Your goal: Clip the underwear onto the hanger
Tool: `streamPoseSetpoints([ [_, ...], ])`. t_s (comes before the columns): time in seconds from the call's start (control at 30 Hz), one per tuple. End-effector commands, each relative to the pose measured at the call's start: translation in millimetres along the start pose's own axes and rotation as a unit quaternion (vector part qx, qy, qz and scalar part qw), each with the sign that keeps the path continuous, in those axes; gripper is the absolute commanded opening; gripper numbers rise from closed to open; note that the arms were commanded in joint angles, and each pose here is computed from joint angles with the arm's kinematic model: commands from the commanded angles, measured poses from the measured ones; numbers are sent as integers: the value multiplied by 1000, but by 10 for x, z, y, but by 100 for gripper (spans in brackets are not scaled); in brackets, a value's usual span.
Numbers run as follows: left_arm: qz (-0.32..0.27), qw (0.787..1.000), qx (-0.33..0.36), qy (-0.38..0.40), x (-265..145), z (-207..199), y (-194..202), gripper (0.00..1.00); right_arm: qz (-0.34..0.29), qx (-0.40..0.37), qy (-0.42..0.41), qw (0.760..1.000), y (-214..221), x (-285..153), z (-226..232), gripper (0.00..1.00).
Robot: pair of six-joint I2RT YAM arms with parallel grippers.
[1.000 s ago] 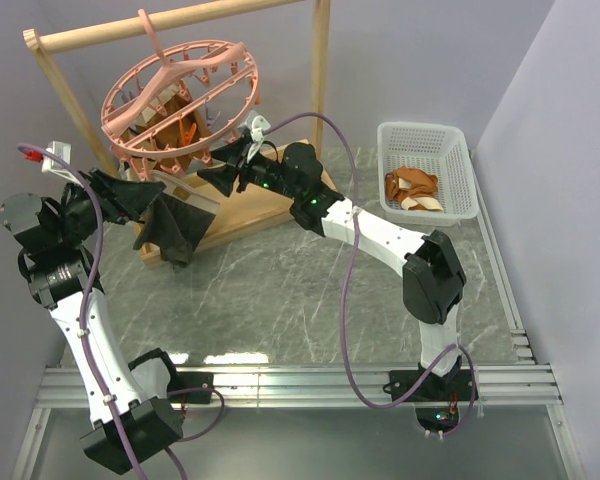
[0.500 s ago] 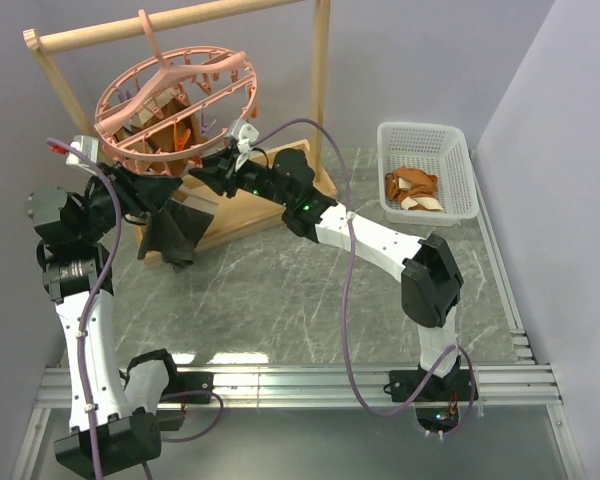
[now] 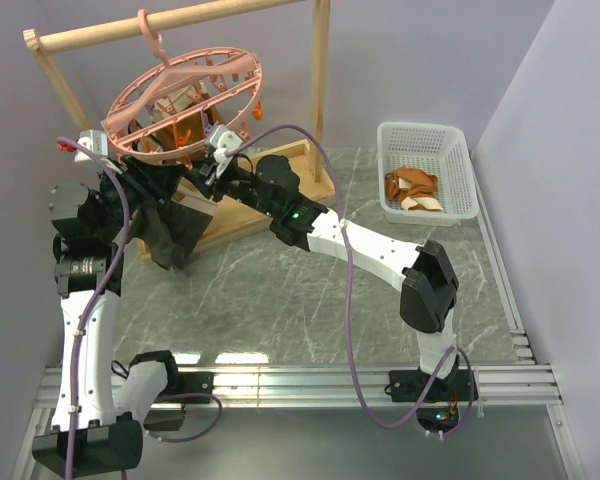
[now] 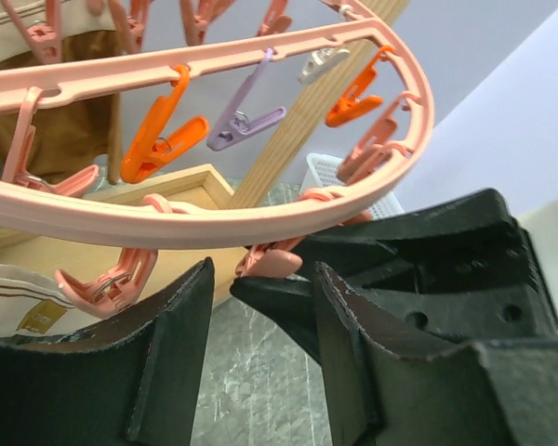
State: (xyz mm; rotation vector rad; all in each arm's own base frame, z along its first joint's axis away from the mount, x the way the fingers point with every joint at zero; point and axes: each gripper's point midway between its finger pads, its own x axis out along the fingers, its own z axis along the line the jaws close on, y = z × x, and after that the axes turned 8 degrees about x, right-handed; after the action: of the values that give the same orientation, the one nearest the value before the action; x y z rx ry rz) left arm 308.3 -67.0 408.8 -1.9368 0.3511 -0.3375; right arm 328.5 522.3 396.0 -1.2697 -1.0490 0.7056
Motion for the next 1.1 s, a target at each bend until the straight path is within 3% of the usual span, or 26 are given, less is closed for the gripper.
streamPoseSetpoints([
  [0.0, -29, 999, 16, -18, 57, 19, -142, 52, -15, -19, 15, 1000, -168, 80, 25, 20],
  [0.17, -22, 999, 9, -36, 112, 99, -87, 48, -15, -22, 19, 999, -159, 121, 81, 22],
  [0.27, -21, 998, 5, -59, 112, 182, -75, 39, -17, -20, 15, 1000, -165, 127, 101, 23],
  [0.4, -27, 998, 8, -52, 116, 160, -95, 21, -15, -16, 1, 1000, -128, 76, 160, 39],
  [0.53, -15, 999, 10, -40, 131, 136, -46, 12, -9, -6, -30, 999, -115, -25, 186, 52],
  [0.67, -11, 999, 20, -26, 129, 91, -53, 9, 12, 28, -61, 998, -87, -65, 159, 59],
  [1.07, 4, 1000, 9, -3, 156, 63, 0, 9, 21, 124, -140, 982, -179, -76, 60, 55],
])
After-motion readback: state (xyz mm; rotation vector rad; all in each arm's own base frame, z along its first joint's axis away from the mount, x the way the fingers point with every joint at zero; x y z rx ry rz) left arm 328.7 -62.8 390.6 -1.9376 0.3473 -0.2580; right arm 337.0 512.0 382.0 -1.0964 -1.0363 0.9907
